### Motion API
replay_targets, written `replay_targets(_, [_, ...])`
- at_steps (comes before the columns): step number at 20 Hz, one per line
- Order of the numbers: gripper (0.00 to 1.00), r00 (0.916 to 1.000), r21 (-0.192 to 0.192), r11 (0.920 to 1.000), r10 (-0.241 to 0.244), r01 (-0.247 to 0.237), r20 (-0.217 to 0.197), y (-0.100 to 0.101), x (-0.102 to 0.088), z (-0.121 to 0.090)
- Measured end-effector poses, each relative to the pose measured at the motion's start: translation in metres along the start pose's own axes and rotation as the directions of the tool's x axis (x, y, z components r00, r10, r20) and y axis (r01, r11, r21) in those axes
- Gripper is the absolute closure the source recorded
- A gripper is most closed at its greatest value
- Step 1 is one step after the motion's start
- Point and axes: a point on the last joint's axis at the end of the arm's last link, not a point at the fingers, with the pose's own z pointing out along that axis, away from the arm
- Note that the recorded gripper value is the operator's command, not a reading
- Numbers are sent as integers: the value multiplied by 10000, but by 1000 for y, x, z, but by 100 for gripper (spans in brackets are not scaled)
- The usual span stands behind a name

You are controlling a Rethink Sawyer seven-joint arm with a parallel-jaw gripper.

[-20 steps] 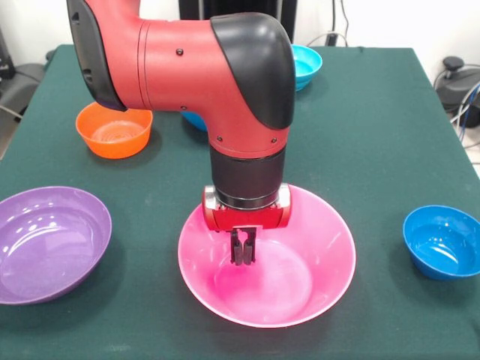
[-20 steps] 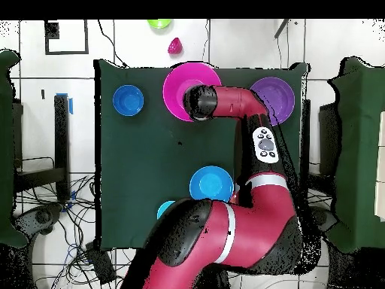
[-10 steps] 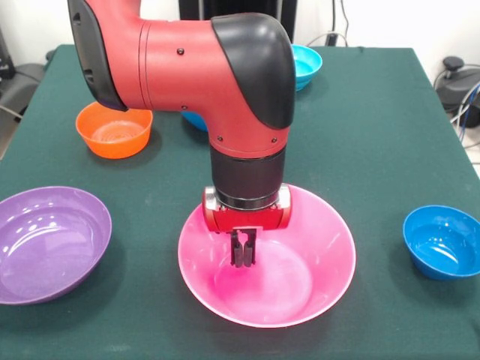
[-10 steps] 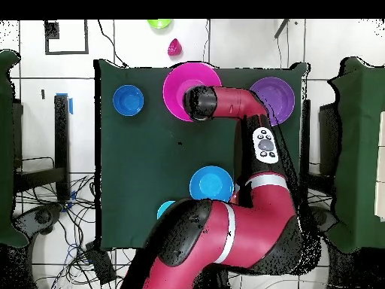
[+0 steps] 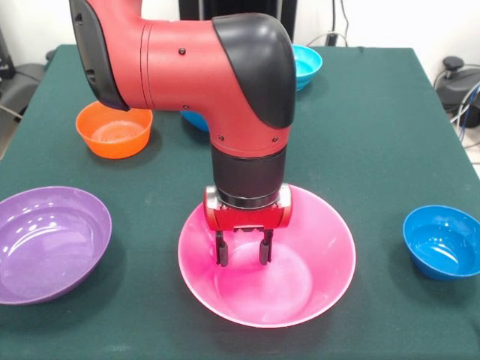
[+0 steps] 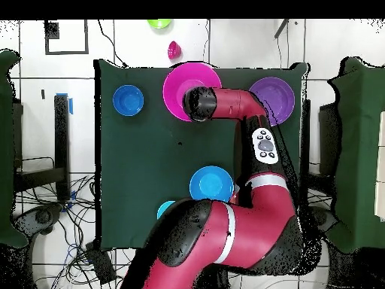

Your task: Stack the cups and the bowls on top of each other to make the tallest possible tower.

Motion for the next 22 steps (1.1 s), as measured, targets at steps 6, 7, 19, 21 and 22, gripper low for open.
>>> replay_targets(6, [0,10000,10,10000,-21,21,-30,1,1,0])
replay_targets(7, [0,10000,19,10000,-27,27,-27,1,1,0])
replay_targets(19, [0,9998,-137,9997,198,-197,32,4,-8,-11])
replay_targets(21, [0,9996,-182,9995,274,-273,78,4,-11,-15])
replay_targets(22, [0,9995,-193,9994,295,-293,90,4,-12,-16])
